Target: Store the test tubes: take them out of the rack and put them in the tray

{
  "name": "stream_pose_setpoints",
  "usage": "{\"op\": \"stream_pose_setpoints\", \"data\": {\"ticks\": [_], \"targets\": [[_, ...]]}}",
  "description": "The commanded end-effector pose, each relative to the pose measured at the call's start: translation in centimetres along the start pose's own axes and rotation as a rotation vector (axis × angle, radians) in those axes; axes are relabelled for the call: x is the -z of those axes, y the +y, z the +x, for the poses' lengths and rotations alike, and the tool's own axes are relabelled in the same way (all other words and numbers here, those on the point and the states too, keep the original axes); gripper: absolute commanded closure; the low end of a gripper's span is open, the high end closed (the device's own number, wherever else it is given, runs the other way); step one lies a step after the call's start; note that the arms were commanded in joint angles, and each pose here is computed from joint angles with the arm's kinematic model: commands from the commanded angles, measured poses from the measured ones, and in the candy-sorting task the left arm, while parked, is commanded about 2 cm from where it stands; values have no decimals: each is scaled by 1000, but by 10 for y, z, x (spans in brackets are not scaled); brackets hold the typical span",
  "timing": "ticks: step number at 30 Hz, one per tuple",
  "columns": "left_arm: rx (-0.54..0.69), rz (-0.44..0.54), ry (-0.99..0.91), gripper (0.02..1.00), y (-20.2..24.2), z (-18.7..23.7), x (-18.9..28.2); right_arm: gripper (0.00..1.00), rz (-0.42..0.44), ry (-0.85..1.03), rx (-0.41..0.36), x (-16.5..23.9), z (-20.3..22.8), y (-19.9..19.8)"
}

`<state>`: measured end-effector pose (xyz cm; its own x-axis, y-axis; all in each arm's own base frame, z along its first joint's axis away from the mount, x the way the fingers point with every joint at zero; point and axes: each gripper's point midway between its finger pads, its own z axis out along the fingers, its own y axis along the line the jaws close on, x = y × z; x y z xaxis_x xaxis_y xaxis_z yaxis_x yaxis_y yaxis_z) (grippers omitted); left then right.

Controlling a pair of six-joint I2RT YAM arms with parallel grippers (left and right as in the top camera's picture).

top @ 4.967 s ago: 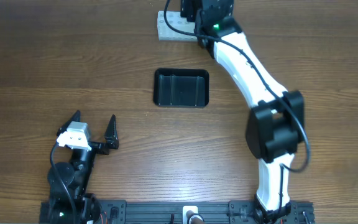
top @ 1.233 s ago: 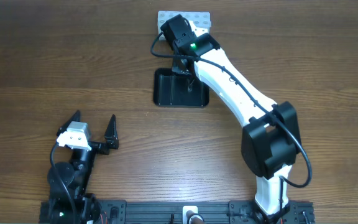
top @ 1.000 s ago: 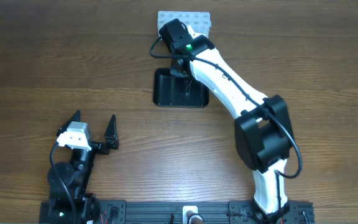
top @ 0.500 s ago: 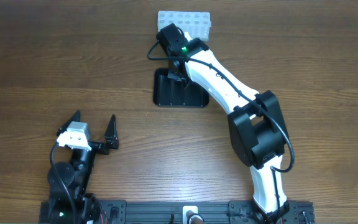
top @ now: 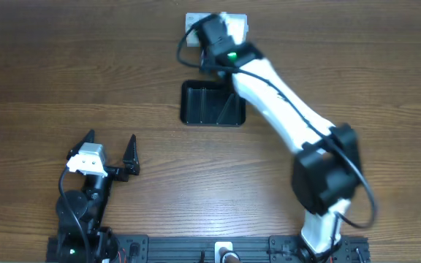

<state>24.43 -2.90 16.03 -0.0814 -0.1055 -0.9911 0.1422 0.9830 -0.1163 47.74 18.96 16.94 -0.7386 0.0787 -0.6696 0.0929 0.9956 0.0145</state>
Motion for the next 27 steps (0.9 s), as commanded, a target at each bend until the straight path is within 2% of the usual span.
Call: {"op": "stream_pose_setpoints", "data": {"ticks": [1, 3, 8, 14, 19, 27], "targets": [[10, 6, 1, 18, 0, 1, 0, 62, 60, -207, 61, 49, -60, -86], [10, 6, 1, 18, 0, 1, 0, 9, 38, -230, 38, 61, -60, -113], [10, 6, 1, 18, 0, 1, 0, 7, 45, -279, -46, 93, -33, -175], [10, 6, 1, 18, 0, 1, 0, 9, 41, -415, 2, 123, 19, -191], [10, 6, 1, 18, 0, 1, 0, 9, 84, -525, -38, 146, 66, -216], [10, 6, 1, 18, 0, 1, 0, 9, 133, -619, -45, 158, 123, -242]]}}
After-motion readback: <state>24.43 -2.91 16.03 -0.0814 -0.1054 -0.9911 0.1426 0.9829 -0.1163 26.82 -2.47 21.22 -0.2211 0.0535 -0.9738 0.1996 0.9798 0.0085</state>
